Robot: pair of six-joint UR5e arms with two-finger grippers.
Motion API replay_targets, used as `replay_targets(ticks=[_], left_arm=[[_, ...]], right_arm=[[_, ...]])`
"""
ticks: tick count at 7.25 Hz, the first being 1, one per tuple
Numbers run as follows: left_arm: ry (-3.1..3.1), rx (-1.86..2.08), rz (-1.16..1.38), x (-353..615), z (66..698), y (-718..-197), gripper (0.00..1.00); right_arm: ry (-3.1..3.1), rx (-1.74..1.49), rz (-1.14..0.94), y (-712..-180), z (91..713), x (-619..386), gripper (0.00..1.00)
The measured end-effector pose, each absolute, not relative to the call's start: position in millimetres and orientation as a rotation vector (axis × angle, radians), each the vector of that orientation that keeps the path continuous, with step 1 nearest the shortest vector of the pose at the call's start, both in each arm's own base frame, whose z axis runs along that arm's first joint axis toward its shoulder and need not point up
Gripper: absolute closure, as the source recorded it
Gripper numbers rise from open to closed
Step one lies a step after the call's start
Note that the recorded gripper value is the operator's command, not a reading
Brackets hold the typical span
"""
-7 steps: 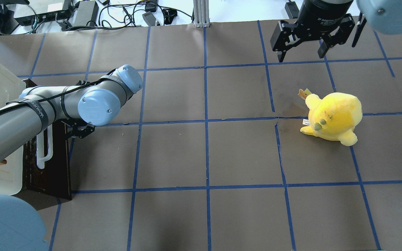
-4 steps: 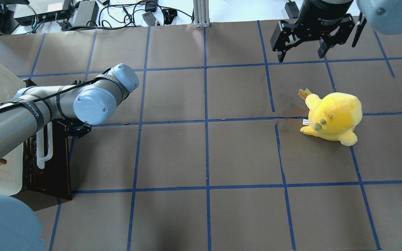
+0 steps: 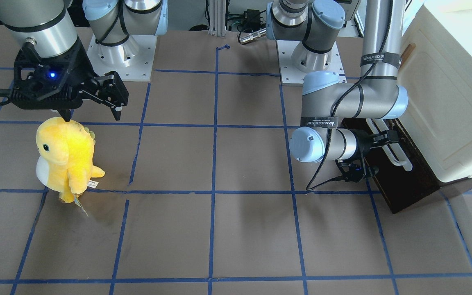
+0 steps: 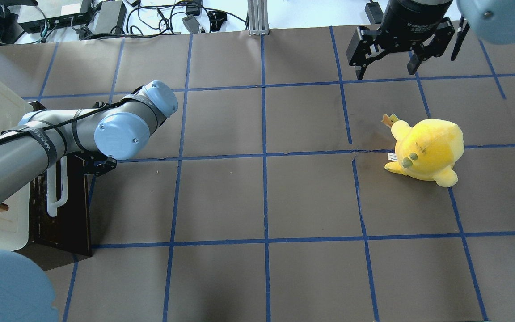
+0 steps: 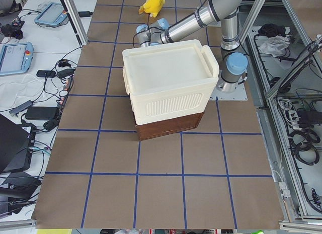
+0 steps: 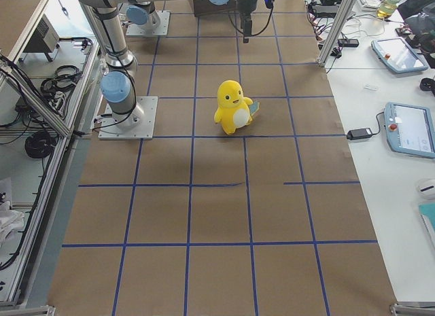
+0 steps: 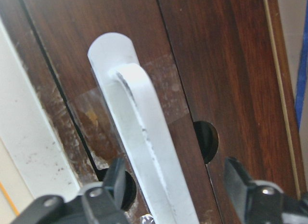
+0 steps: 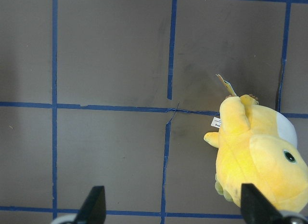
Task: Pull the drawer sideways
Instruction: 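Close the left gripper on the white drawer handle, then pull the drawer handle with the left gripper away from the white box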
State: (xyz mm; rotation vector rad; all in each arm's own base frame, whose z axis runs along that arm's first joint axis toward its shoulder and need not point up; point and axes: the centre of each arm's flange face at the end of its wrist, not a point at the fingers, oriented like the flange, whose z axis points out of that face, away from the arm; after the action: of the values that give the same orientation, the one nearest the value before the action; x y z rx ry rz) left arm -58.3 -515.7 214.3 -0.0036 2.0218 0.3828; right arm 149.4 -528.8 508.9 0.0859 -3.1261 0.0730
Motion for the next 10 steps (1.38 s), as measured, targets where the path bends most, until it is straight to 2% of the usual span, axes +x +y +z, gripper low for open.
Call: replay_targets(ticks=[3,5,9,10], left_arm=[[2.022,-0.005,0.38,-58.8,215.9,-515.4,0.36],[2.022,-0.005,0.38,-58.8,216.0,-515.2,0.46],[2.022,-0.005,0.38,-58.8,216.0,-515.1,0.48],[2.022,-0.005,0.38,-58.8,215.8,-515.0,0.52]], right_arm=[[-3.126,0.086,0.073,-528.8,508.9,149.4,0.0],[-3.126,0.086,0.073,-528.8,508.9,149.4,0.0],[-3.126,0.086,0.073,-528.8,508.9,149.4,0.0],[-3.126,0.087,0.073,-528.8,509.0,149.4,0.0]])
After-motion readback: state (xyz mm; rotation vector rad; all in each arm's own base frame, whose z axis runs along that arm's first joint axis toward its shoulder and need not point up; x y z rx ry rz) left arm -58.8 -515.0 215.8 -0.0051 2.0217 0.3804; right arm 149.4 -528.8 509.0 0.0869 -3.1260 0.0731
